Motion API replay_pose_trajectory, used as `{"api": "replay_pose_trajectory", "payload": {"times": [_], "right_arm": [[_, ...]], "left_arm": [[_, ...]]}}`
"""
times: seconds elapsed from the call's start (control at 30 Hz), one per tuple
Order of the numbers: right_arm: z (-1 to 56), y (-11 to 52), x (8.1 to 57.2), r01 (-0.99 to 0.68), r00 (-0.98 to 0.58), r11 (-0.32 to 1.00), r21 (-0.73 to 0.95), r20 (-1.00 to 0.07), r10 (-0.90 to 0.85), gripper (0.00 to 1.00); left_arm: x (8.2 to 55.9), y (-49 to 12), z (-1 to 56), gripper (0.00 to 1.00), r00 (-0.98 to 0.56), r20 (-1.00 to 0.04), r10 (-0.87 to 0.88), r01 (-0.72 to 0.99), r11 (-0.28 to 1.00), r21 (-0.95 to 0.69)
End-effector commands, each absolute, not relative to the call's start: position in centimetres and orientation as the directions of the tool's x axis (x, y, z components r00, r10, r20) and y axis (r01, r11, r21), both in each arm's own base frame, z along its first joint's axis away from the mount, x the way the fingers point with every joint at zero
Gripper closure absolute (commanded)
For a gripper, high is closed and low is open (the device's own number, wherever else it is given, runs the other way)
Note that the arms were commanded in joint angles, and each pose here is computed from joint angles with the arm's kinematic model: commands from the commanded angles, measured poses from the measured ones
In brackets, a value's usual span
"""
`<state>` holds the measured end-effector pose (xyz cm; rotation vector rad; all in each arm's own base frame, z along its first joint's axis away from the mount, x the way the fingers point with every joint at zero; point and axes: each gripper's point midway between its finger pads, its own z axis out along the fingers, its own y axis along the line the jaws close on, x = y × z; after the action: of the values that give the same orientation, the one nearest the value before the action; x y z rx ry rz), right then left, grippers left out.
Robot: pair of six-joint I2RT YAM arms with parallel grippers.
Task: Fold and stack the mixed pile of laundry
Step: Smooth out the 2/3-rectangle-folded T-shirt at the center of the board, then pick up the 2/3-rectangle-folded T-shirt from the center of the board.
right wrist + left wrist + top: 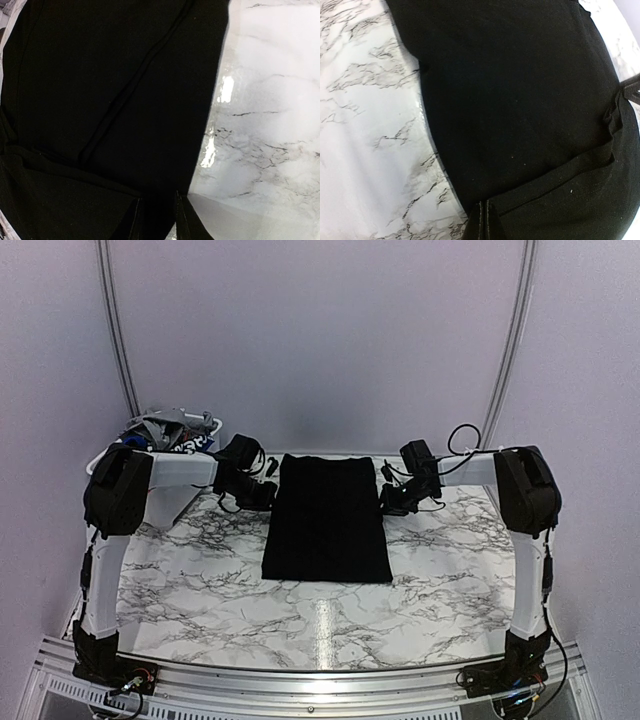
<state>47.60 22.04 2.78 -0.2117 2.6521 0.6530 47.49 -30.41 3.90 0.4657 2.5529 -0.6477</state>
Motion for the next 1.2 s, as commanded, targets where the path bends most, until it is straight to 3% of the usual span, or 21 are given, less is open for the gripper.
{"api": "replay_pose_trajectory", "payload": {"times": [0.0, 0.23, 0.27, 0.3, 0.5, 0.6, 0.7, 0.8, 1.0, 1.17], "right_arm": [[-0.3, 20.5, 45.8, -0.176, -0.945, 0.906, 0.385, -0.323, -0.047, 0.78], [6.6, 22.5, 47.9, -0.272, -0.888, 0.846, 0.458, -0.458, -0.038, 0.74], [8.1, 22.7, 48.2, -0.292, -0.875, 0.837, 0.462, -0.482, -0.039, 0.72], [9.6, 22.9, 48.4, -0.310, -0.863, 0.830, 0.464, -0.504, -0.041, 0.69], [17.0, 22.1, 47.2, -0.377, -0.796, 0.812, 0.445, -0.605, -0.038, 0.50], [17.6, 21.5, 44.8, -0.377, -0.811, 0.796, 0.473, -0.583, -0.038, 0.47], [16.4, 21.2, 41.2, -0.363, -0.846, 0.773, 0.521, -0.531, -0.040, 0.46], [14.0, 21.0, 36.7, -0.306, -0.895, 0.737, 0.603, -0.445, -0.008, 0.48], [10.5, 21.2, 30.3, -0.238, -0.938, 0.721, 0.651, -0.347, 0.005, 0.50], [6.9, 21.7, 27.2, -0.200, -0.962, 0.752, 0.628, -0.270, -0.030, 0.54]], "left_arm": [[48.7, -29.3, 4.2, 1.00, -0.836, -0.524, 0.165, 0.374, 0.869, -0.323], [48.9, -29.2, 8.4, 0.22, -0.779, -0.607, 0.156, 0.409, 0.860, -0.305], [49.0, -28.9, 9.4, 0.07, -0.766, -0.625, 0.151, 0.409, 0.864, -0.292], [48.9, -28.6, 10.6, 0.01, -0.751, -0.644, 0.147, 0.409, 0.869, -0.279], [47.9, -27.0, 16.8, 0.01, -0.699, -0.713, 0.055, 0.370, 0.881, -0.295], [46.8, -26.7, 17.6, 0.01, -0.775, -0.631, -0.042, 0.330, 0.824, -0.460], [43.3, -27.7, 16.9, 0.01, -0.836, -0.549, -0.017, 0.363, 0.732, -0.576], [39.2, -27.5, 15.7, 0.01, -0.836, -0.547, 0.047, 0.395, 0.743, -0.540], [30.6, -26.7, 9.3, 0.02, -0.887, -0.434, 0.159, 0.381, 0.784, -0.491], [26.7, -26.1, 5.6, 0.21, -0.914, -0.358, 0.189, 0.351, 0.811, -0.469]]}}
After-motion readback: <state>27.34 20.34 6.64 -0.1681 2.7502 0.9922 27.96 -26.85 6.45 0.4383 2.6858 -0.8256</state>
